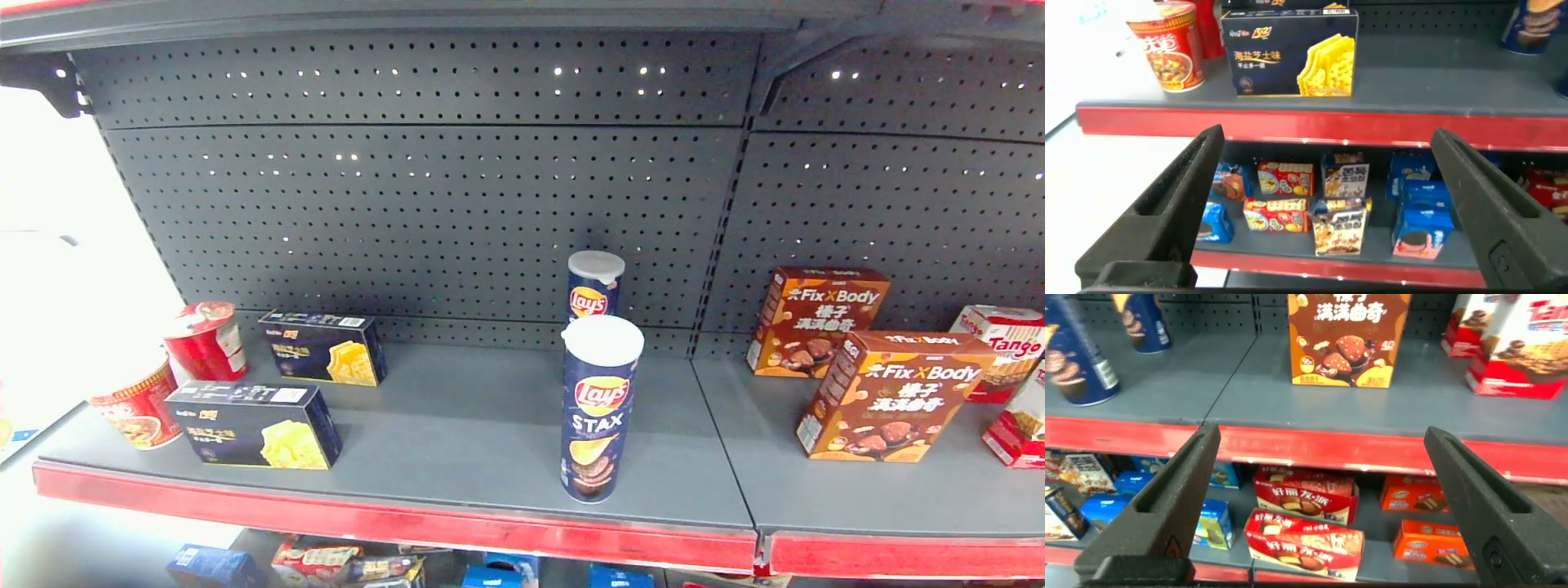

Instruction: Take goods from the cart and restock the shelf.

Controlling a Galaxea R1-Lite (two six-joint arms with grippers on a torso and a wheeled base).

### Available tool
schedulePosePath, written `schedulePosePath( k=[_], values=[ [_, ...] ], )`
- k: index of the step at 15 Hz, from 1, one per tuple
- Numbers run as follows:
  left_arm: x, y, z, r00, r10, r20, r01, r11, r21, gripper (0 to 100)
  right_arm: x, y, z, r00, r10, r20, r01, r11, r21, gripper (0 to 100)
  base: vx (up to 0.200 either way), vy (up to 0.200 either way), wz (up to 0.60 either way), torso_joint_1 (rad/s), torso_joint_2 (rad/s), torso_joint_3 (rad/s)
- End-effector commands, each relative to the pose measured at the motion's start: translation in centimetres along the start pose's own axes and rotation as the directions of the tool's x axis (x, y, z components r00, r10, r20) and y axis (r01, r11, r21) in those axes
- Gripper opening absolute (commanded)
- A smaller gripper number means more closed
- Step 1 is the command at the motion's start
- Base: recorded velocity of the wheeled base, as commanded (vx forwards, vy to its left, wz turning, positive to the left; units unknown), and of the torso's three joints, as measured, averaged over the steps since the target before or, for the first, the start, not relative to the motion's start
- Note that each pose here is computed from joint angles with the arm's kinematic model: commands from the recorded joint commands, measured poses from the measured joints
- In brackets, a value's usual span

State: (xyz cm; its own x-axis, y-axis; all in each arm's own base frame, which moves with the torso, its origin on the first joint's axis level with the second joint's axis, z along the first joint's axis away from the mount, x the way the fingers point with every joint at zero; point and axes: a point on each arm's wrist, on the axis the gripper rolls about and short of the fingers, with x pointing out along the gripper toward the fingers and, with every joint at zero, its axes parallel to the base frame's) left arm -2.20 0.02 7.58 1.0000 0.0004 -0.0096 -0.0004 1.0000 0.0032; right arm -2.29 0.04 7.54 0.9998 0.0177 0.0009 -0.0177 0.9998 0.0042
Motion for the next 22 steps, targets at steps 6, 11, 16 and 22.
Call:
schedulePosePath(
  k=[6,11,16,22],
  values=[
    [0.03,0.01,0.00,1.000,0.003,-0.004,-0.003,1.000,-0.002,100,0.01,0.00,-0.01,1.000,0.001,-0.002,-0.001,1.000,0.000,100,0.000,0.000,-0.10,0.005,0.00,-0.001],
    [0.03,0.01,0.00,1.000,0.001,-0.004,-0.001,1.000,-0.002,100,0.01,0.00,-0.01,1.000,0.001,-0.002,-0.001,1.000,0.000,100,0.000,0.000,0.00,0.000,0.00,0.000],
    [0.03,0.01,0.01,1.000,0.001,-0.003,-0.001,1.000,0.000,100,0.01,0.00,-0.01,1.000,0.001,-0.002,-0.001,1.000,0.000,100,0.000,0.000,-0.12,-0.002,0.00,0.000],
    [0.03,0.00,0.00,1.000,-0.002,-0.004,0.002,1.000,0.000,100,0.01,0.00,-0.01,1.000,0.001,-0.002,-0.001,1.000,0.000,100,0.000,0.000,0.00,0.000,0.00,0.000]
  ],
)
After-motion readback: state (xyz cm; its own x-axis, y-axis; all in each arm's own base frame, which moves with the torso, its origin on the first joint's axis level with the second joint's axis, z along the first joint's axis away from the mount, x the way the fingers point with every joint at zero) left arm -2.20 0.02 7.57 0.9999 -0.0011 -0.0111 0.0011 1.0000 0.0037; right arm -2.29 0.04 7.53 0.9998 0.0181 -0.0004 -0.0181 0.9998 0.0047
